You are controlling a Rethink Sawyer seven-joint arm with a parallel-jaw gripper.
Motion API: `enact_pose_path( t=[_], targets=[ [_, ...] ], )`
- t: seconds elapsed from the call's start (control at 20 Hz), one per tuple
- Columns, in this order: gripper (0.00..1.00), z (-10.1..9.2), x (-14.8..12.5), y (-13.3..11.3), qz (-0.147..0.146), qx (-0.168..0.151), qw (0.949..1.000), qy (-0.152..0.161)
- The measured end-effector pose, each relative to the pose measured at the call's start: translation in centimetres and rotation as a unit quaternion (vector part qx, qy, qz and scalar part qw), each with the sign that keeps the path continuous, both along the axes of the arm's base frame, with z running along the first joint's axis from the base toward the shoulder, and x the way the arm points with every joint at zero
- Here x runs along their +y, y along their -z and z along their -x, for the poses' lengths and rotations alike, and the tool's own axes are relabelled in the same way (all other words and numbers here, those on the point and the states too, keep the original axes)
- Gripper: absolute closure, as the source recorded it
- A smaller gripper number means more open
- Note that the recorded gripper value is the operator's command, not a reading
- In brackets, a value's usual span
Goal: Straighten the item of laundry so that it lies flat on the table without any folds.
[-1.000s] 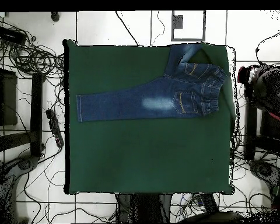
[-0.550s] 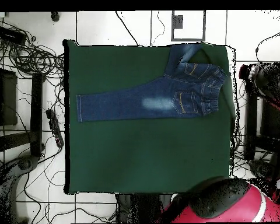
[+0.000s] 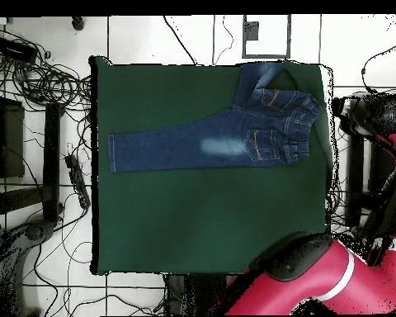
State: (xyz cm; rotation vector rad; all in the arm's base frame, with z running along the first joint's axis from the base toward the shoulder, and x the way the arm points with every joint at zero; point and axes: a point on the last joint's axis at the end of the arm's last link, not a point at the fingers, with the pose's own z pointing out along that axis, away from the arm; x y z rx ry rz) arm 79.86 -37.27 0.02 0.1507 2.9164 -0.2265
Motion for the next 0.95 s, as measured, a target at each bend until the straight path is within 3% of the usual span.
enact_pose_path(
  t=[0.65, 0.95],
  targets=[
    [0.00, 1.1, 1.4, 4.8, -0.006, 0.014, 0.9999, -0.005],
    [0.00, 0.1, 0.6, 4.6, 0.008, -0.003, 0.9999, -0.006]
  ],
)
